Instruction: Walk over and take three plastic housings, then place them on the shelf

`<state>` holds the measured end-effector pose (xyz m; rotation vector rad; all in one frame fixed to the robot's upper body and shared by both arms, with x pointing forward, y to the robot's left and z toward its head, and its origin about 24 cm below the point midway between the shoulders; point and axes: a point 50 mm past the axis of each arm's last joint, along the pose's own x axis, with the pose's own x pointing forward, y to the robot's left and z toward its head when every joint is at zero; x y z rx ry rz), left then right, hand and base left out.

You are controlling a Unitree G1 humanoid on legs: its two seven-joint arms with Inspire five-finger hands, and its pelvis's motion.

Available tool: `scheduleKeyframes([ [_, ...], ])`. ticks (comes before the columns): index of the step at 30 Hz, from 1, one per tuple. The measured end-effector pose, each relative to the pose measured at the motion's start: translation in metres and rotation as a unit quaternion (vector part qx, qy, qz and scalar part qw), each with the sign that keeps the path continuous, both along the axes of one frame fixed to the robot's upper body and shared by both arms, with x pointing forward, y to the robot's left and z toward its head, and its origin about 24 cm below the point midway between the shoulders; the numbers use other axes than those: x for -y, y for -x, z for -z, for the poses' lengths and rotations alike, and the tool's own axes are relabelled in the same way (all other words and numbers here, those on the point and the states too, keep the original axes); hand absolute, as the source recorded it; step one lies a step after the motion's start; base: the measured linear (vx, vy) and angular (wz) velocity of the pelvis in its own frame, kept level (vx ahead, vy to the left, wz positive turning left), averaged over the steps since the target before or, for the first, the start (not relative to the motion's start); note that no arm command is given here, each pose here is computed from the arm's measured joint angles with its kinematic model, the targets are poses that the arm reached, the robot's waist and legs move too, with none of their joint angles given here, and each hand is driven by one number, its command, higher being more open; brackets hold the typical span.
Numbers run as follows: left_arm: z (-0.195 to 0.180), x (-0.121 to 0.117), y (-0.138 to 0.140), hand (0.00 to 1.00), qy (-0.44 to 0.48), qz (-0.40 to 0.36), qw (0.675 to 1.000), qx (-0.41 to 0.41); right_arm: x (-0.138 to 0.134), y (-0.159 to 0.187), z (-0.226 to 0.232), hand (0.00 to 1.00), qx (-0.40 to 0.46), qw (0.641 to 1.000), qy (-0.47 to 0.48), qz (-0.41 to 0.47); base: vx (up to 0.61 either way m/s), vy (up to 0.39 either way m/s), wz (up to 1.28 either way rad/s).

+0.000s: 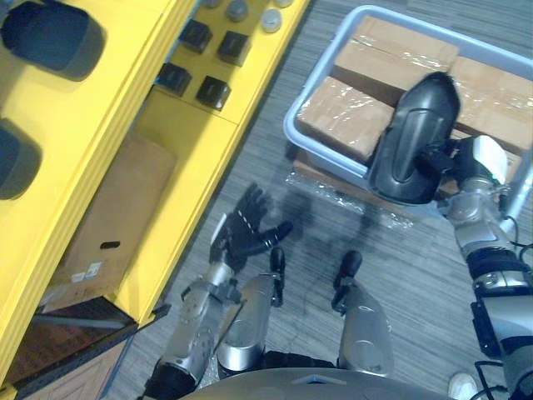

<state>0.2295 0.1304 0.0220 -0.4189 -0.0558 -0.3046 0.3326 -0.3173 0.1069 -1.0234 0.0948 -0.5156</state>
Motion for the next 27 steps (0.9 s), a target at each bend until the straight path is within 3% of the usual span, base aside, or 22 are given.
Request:
scheduleKeyframes([
  [5, -0.057, -0.014, -0.042, 1.00, -0.034, -0.017, 0.994, 0.104, -0.026, -0.002, -0.023, 0.00, 0.080, 0.995, 0.018, -0.054, 0.01, 0.003, -0.29],
  [11, -0.098, -0.026, -0.084, 1.00, -0.137, -0.018, 0.980, 0.143, -0.047, -0.012, -0.056, 0.00, 0.143, 0.982, 0.048, -0.113, -0.04, 0.004, -0.25],
  [17, -0.102, -0.022, -0.112, 1.00, -0.163, 0.016, 0.982, 0.090, -0.072, -0.029, -0.101, 0.00, 0.198, 0.963, 0.081, -0.165, -0.03, -0.001, -0.09],
  [21, -0.088, -0.010, -0.116, 1.00, -0.097, 0.092, 0.991, 0.009, -0.093, -0.032, -0.117, 0.00, 0.226, 0.944, 0.101, -0.220, 0.00, 0.000, 0.00],
  [27, -0.085, 0.000, -0.112, 1.00, 0.001, 0.150, 0.989, -0.014, -0.111, -0.033, -0.111, 0.00, 0.222, 0.931, 0.120, -0.263, 0.00, 0.008, 0.01],
])
